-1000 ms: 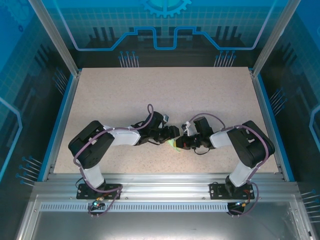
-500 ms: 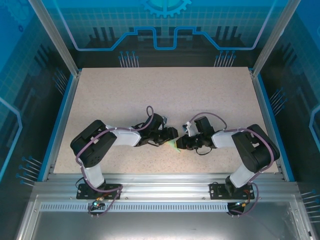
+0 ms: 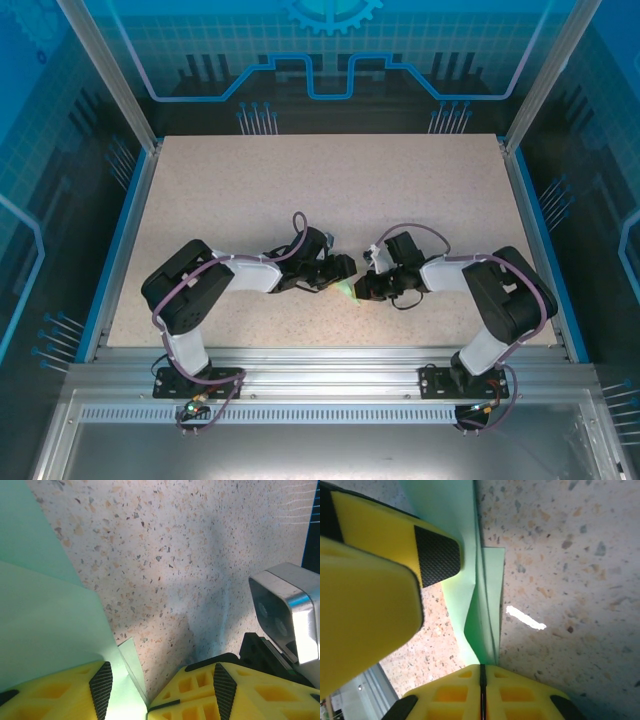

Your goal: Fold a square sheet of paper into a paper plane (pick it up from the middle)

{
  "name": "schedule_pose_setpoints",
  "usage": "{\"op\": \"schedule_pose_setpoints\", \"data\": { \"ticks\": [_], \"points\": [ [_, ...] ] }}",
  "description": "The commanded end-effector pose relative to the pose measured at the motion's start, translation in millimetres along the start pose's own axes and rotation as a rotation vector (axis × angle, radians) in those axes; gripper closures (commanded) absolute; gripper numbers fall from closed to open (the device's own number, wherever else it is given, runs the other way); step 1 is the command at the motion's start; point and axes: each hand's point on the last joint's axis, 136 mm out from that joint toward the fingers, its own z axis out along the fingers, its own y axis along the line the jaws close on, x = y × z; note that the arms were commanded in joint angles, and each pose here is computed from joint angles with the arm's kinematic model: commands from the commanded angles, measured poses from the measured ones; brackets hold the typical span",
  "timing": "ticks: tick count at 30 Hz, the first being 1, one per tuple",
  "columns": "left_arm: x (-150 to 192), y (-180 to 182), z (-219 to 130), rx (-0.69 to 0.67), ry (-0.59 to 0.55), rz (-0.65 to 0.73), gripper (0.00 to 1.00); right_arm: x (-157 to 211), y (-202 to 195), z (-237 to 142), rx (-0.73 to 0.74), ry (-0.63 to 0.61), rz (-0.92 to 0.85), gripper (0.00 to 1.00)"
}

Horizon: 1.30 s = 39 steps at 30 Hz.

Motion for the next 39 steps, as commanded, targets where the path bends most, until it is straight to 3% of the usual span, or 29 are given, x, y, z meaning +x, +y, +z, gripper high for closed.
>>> {"op": "schedule_pose_setpoints", "data": {
  "ticks": [1, 5, 11, 16, 20, 32, 39],
  "points": [
    [3, 23, 4, -0.066, 0.003, -0.032, 0.4, 25, -45, 2, 0.22, 0.064, 0.062, 0.94],
    [4, 25, 4, -0.071, 0.006, -0.038, 0.42, 25, -40, -1, 0.255, 0.067, 0.041, 0.95],
    [5, 30, 6, -0.083, 0.008, -0.056, 0.44, 9, -10, -25, 0.195, -0.039, -0.013, 0.9],
    [4, 27, 6, -0.074, 0.01, -0.055, 0.44, -1, 38, -46, 0.016, -0.115, -0.079, 0.88],
    [4, 26, 7, -0.071, 0.013, -0.056, 0.44, -4, 63, -40, -0.085, -0.107, -0.097, 0.92],
    [5, 25, 10, -0.064, 0.026, -0.066, 0.44, -16, 43, -3, -0.045, -0.092, -0.003, 0.95],
    [5, 25, 11, -0.069, 0.028, -0.066, 0.44, -9, 13, 5, 0.066, -0.07, 0.05, 0.95]
  ]
}}
